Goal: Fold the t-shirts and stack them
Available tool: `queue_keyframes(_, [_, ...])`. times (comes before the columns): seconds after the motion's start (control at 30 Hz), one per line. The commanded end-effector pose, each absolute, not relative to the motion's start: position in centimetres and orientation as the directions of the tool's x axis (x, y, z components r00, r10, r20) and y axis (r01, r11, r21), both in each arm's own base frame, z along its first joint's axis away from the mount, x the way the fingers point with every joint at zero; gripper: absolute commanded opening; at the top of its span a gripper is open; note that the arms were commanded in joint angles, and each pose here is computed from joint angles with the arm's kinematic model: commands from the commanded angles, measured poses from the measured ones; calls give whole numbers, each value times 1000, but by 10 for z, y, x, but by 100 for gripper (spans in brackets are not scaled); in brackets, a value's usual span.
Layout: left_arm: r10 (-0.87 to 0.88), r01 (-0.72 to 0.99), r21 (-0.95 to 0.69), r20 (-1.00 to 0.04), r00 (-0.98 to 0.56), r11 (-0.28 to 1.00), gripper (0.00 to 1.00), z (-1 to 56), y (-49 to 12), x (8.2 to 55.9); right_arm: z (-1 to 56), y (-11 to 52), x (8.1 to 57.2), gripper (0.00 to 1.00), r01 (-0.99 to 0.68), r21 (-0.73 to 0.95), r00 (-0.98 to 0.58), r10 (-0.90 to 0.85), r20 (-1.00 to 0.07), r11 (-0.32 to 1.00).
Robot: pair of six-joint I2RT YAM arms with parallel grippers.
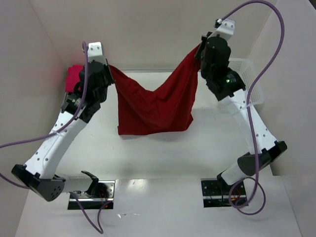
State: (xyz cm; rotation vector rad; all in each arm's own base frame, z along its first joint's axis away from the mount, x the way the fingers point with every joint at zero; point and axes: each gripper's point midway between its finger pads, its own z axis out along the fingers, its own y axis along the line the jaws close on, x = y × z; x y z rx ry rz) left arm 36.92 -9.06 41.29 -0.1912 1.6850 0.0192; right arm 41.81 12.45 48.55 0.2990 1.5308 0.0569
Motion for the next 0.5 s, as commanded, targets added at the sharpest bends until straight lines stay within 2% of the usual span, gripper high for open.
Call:
queue_keyframes(0.0, [-230,-115,-242,-967,109,963,0,492,-63,386,522,72,432,1,134,336,139,318,-938,932])
queue_keyframes(0.2, [-214,-178,-241,-964,160,954,0,509,-20,399,528,36,424,1,275,291,184,246,-951,916])
queue_keyframes(0.3, [-199,-214,-237,-962,185,948,0,515,0,398,533,26,410,1,288,299,201,248,-948,910])
queue_keyframes(0.47, [-207,-169,-246,-953,220,954,0,533,-6,394,540,28,407,1,256,317,219,265,-939,913])
